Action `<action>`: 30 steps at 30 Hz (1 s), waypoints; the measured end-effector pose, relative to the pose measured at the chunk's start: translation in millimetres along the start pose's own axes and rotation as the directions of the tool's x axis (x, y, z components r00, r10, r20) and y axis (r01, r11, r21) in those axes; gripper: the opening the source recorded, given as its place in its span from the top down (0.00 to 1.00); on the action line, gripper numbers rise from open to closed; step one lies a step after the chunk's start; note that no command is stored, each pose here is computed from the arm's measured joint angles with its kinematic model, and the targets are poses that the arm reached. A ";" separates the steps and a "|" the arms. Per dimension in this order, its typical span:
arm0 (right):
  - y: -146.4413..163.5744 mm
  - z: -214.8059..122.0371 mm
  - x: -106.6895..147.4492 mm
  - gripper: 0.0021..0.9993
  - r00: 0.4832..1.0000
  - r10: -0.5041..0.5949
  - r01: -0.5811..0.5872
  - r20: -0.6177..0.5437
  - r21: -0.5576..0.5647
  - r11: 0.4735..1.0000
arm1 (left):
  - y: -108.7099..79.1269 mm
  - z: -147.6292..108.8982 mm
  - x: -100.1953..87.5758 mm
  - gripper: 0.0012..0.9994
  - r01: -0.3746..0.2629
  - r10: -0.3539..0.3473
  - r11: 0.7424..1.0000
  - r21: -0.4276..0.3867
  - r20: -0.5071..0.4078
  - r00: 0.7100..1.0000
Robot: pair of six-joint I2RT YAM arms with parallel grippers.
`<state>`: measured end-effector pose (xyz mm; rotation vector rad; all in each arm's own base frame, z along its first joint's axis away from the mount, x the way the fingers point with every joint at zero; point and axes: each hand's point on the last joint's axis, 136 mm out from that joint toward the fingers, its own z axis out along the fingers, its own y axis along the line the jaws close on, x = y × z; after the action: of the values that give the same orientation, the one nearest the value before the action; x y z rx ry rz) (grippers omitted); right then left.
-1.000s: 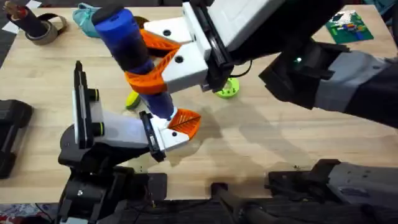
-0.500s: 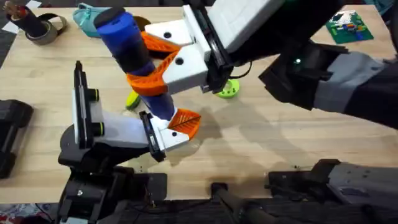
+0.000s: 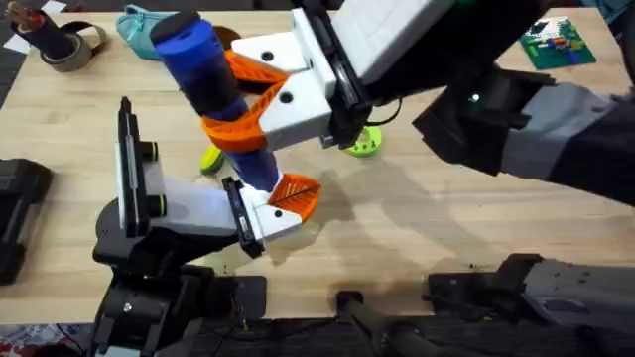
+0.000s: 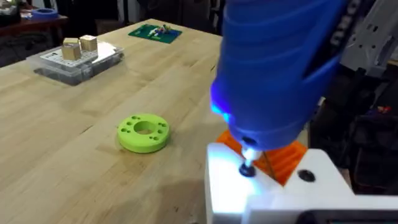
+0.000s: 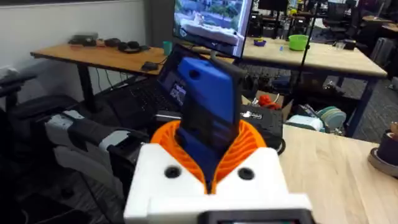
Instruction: Pick up the gripper from the table and insert it into the empty holder that is missing its gripper. Then pick up a screw, insert it into the mounting hole, and use the screwdriver to tighten it. Finally, clean up the table by picking up the vegetable and placing it into the bucket.
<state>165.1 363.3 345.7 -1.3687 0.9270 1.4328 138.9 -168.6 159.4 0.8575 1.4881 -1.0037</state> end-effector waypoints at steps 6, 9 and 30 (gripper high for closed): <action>0.0 0.0 0.0 0.98 1.000 0.000 0.000 0.000 0.000 1.000 | 0.0 0.0 -0.1 0.99 0.000 0.000 1.000 0.000 0.000 1.000; 0.1 0.1 -0.1 0.98 1.000 0.000 0.000 0.000 0.000 1.000 | 0.0 0.0 0.0 0.99 0.000 0.000 1.000 0.000 0.000 1.000; 0.1 -0.4 2.9 0.98 1.000 0.004 -0.004 -0.002 0.004 1.000 | 0.0 0.0 0.0 0.99 0.000 0.000 1.000 0.000 0.000 1.000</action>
<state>165.3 363.2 342.8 -1.3663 0.9340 1.4326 138.9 -168.6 159.4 0.8574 1.4883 -1.0040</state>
